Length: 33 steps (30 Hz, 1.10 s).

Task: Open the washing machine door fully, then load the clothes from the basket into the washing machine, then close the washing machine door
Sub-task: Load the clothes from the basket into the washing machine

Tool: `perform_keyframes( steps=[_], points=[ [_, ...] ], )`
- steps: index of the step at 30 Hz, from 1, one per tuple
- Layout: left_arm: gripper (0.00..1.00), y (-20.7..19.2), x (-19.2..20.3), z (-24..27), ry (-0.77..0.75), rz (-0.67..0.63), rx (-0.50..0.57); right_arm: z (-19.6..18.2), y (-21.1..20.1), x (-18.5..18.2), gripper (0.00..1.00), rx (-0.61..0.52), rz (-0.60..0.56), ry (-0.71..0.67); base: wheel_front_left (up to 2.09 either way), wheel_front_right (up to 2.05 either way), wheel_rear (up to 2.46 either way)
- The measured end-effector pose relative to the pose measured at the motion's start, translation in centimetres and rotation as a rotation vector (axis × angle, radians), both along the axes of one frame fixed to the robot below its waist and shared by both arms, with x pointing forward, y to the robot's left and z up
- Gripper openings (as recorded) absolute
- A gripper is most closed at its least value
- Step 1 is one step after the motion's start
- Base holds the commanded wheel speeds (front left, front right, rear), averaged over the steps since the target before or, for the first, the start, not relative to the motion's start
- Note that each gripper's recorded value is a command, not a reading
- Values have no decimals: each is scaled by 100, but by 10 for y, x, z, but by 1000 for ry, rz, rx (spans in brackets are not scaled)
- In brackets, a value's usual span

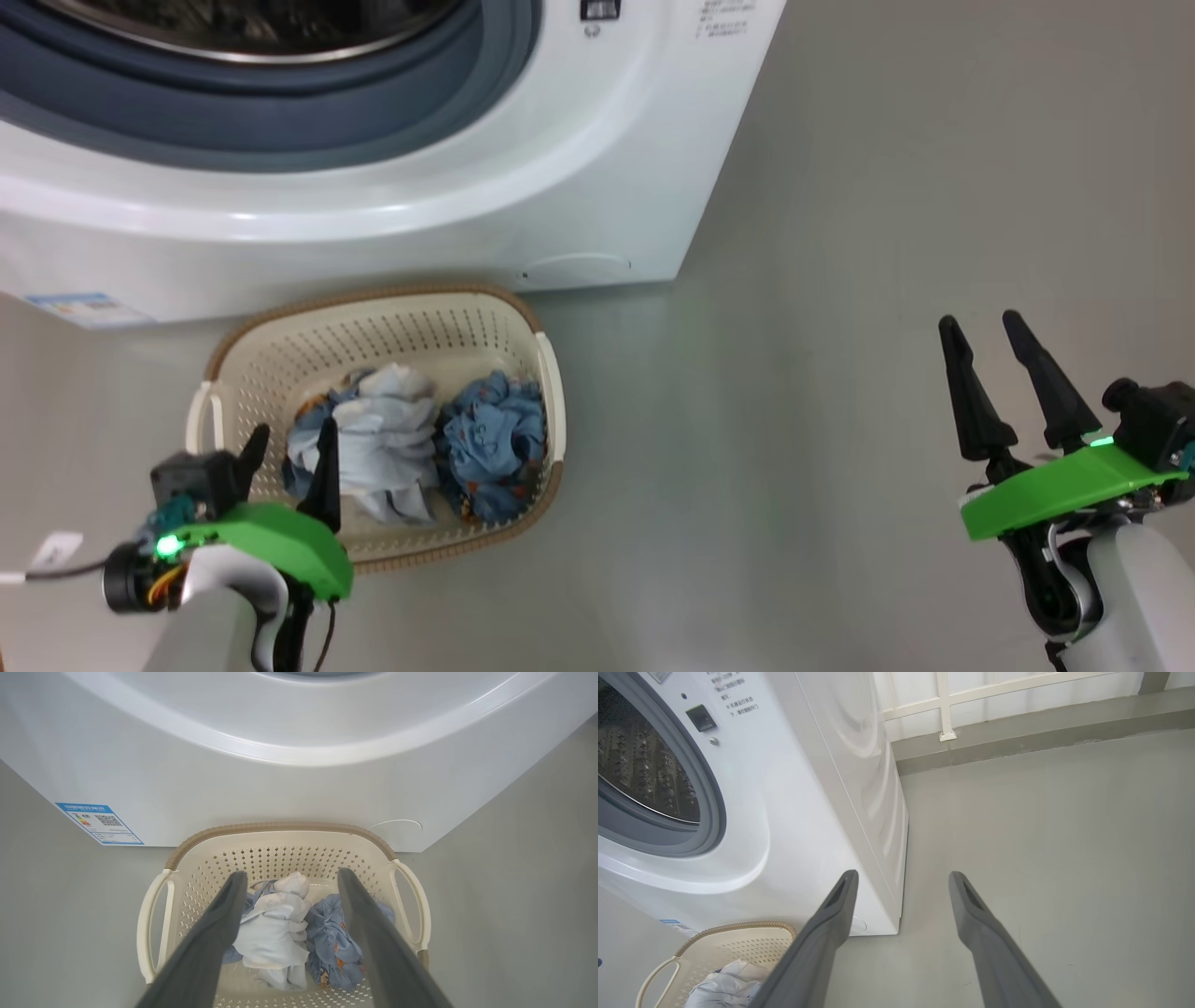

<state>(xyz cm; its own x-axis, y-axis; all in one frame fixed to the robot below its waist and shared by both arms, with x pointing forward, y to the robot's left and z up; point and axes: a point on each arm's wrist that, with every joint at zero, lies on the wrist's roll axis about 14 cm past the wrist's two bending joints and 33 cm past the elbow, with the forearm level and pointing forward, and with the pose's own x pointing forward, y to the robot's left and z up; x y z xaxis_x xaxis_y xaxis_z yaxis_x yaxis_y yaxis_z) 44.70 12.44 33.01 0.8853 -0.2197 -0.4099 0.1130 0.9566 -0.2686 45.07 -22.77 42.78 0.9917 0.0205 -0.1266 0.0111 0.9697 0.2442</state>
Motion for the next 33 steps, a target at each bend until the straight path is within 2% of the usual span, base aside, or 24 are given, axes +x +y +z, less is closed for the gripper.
perform_keyframes(
  steps=[17,33],
  points=[
    [100,-8,28,-76,191,-59,40,-52,2,31,100,2,7,87,0,0,0],
    [100,-7,22,-137,365,-123,103,-92,9,41,100,6,25,153,0,0,0]
  ],
)
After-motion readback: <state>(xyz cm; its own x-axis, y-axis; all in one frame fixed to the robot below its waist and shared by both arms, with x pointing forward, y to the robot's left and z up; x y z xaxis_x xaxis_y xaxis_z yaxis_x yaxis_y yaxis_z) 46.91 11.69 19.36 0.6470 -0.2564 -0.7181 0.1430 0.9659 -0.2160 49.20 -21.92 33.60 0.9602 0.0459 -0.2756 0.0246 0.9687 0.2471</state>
